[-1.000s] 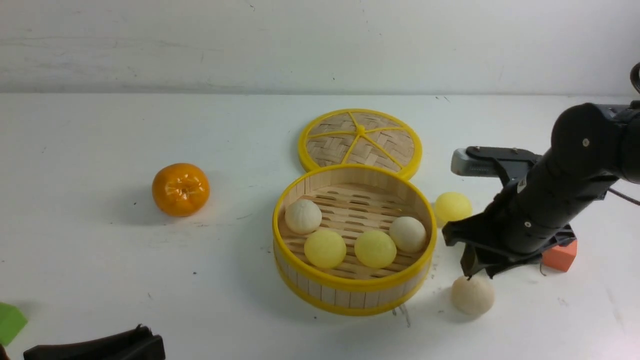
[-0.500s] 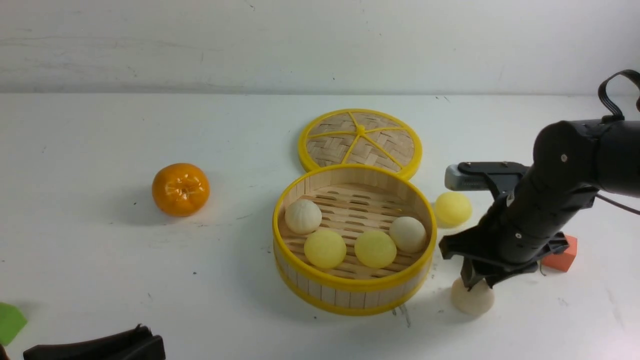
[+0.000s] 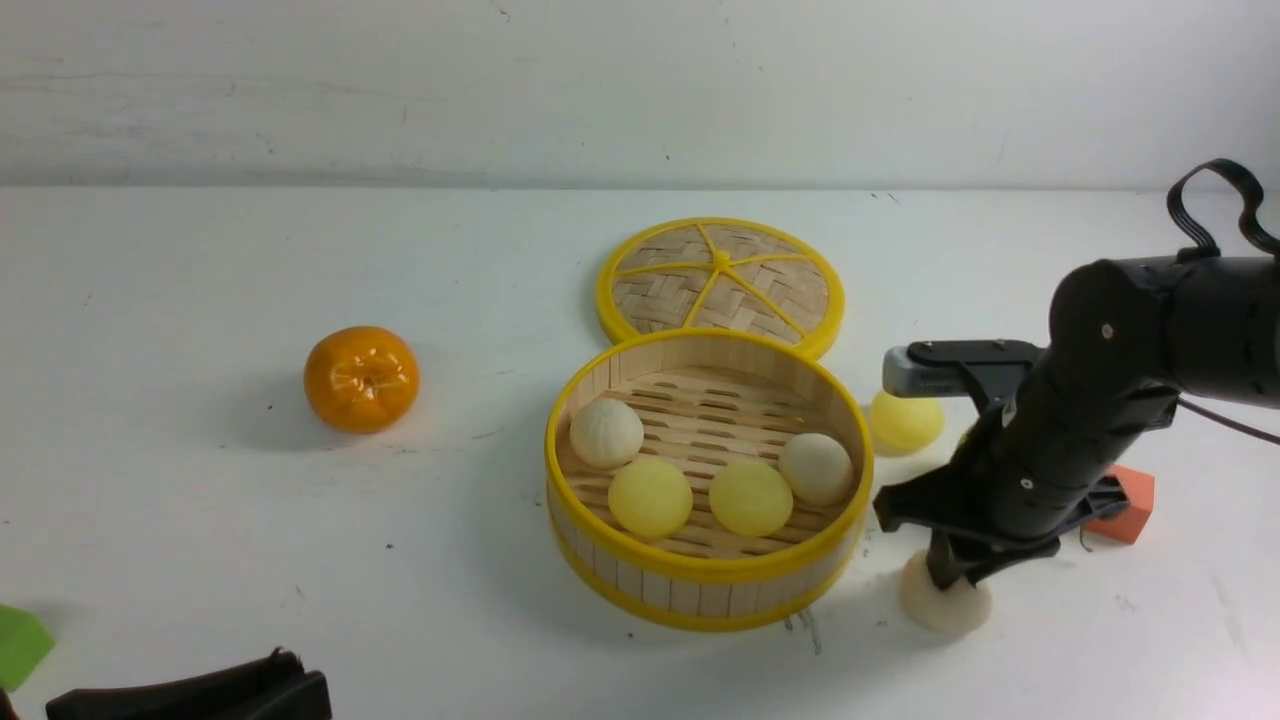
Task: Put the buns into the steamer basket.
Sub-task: Use the right arm to grab a steamed stuffed bun, then use the right arm to put the steamed stuffed bun into the steamer
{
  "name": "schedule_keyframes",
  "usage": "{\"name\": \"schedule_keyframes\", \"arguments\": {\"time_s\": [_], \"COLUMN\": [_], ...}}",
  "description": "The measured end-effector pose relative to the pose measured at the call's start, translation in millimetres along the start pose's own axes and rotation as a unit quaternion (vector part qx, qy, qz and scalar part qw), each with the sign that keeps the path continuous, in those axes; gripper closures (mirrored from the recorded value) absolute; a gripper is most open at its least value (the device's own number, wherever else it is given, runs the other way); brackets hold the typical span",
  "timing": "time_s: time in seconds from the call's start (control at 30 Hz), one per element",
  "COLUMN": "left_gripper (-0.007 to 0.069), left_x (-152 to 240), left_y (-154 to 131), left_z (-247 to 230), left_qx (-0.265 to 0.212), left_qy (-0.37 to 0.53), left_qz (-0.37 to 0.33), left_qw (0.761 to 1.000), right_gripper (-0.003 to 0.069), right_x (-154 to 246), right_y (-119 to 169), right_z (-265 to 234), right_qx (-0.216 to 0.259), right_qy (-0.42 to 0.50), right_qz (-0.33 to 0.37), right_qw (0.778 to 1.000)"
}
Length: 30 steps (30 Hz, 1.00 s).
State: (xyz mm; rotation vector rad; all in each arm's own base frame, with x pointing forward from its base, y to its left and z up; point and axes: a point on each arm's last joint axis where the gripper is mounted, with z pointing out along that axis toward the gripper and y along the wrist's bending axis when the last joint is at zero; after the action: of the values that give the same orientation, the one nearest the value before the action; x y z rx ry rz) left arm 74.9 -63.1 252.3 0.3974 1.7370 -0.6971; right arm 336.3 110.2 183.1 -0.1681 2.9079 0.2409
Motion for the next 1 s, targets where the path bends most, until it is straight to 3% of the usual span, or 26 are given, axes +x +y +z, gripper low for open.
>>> {"name": "schedule_keyframes", "arguments": {"time_s": [0.13, 0.33, 0.6, 0.77, 1.0], "left_gripper": [0.0503, 0.0498, 0.0492, 0.0487, 0.0481], "left_x": [0, 0, 0, 0, 0], "left_y": [0, 0, 0, 0, 0], "left_z": [0, 0, 0, 0, 0], "left_qx": [0.0, 0.0, 0.0, 0.0, 0.0], "left_qy": [0.0, 0.0, 0.0, 0.0, 0.0], "left_qz": [0.0, 0.0, 0.0, 0.0, 0.0], "left_qw": [1.0, 1.0, 1.0, 1.0, 1.0], "right_gripper": [0.0649, 0.0653, 0.0648, 0.0645, 0.0639], "right_x": [0, -2, -35, -79, -110], "right_y": [-1, 7, 62, 80, 93], "right_z": [0, -36, -94, -66, -17], "right_qx": [0.005, -0.01, -0.065, -0.077, -0.116], "right_qy": [0.001, -0.01, -0.12, -0.152, -0.135], "right_qz": [-0.012, -0.015, -0.069, -0.077, -0.079], "right_qw": [1.0, 1.0, 0.988, 0.982, 0.981]}}
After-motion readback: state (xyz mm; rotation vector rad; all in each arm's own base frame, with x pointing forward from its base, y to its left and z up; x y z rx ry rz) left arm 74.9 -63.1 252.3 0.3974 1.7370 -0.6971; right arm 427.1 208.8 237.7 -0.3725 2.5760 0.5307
